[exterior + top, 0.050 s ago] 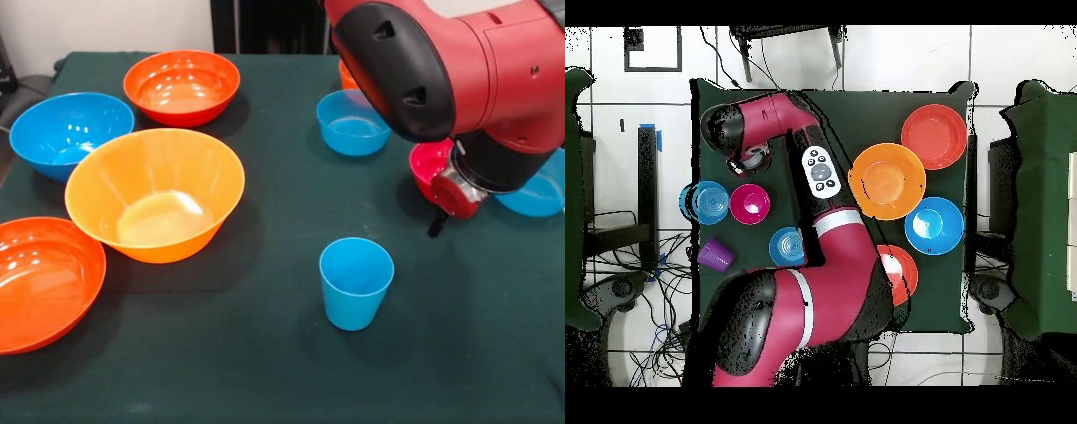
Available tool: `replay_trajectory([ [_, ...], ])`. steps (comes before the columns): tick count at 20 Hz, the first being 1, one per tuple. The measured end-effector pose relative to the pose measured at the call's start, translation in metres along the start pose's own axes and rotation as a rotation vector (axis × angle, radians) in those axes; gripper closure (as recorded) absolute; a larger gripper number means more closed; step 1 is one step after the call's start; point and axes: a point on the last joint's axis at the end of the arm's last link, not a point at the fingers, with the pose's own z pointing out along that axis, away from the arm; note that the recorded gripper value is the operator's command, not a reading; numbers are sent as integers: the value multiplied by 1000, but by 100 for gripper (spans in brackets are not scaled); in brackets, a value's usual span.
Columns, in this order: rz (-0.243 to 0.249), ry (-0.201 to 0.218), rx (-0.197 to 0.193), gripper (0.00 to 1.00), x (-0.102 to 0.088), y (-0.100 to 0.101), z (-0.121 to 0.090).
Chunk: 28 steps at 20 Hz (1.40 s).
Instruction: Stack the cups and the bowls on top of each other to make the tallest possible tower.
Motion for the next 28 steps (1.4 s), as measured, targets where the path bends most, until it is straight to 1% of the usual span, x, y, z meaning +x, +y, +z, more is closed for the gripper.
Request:
replay_trajectory([
  [4,21,0,-14,0,-4,-6,-13],
  [10,32,-11,-43,0,-5,-5,-24],
  [15,22,-12,-64,0,4,4,-45],
  [17,18,-10,-67,0,7,6,-50],
  [18,15,-8,-69,0,9,8,-53],
  [19,6,0,-73,0,16,13,-60],
  [22,-3,11,-76,0,23,17,-64],
  [26,-21,41,-90,0,46,27,-74],
  [28,-26,52,-92,0,54,30,-77],
])
